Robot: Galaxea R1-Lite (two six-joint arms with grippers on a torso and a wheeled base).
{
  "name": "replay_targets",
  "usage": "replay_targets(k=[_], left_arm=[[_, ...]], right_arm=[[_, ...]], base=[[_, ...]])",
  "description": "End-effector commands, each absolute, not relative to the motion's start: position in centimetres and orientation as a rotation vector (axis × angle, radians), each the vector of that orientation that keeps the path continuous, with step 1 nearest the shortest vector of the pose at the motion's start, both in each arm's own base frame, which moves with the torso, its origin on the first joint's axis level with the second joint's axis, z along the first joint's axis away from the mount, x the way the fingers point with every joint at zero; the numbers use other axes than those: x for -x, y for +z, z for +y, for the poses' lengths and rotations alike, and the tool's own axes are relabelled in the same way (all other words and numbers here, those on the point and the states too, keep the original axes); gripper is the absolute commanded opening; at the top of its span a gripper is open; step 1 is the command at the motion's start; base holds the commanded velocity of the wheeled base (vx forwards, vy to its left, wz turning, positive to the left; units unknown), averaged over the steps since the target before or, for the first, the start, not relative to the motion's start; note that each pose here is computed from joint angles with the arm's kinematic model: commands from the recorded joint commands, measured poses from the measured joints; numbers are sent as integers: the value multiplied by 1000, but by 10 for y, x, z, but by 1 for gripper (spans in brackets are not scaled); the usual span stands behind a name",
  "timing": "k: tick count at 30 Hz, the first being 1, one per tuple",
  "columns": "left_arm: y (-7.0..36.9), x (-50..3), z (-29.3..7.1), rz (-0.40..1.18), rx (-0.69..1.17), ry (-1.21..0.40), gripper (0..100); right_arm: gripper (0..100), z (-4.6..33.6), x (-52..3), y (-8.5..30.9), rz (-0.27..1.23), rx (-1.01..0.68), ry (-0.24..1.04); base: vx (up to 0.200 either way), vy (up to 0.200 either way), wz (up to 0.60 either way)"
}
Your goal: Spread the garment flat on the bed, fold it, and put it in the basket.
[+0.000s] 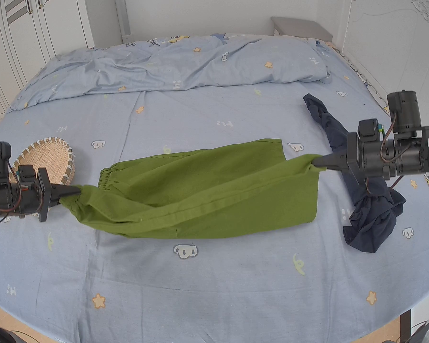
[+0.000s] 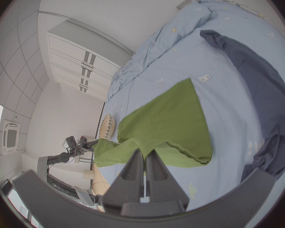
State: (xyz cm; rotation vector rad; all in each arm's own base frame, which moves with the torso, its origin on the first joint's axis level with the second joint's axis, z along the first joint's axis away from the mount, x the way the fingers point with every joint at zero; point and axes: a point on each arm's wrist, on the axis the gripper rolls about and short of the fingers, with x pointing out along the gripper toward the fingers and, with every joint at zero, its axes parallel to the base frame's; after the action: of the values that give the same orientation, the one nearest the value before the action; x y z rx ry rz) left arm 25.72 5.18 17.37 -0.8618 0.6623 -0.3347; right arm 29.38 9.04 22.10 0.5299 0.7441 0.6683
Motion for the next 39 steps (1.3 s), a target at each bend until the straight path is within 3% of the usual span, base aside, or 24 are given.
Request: replay_targets(k=[1, 19, 39], left_arm=[[194, -287, 50, 668, 865, -355, 0], [199, -335, 59, 673, 865, -351, 0], [182, -361, 66, 703, 873, -337, 0]], right_arm=[[0, 86, -322, 237, 721, -537, 640], [0, 84, -387, 253, 695, -520, 614], [0, 83, -428, 242, 670, -527, 600]], base=[[0, 0, 0], [0, 0, 0], [0, 0, 0]])
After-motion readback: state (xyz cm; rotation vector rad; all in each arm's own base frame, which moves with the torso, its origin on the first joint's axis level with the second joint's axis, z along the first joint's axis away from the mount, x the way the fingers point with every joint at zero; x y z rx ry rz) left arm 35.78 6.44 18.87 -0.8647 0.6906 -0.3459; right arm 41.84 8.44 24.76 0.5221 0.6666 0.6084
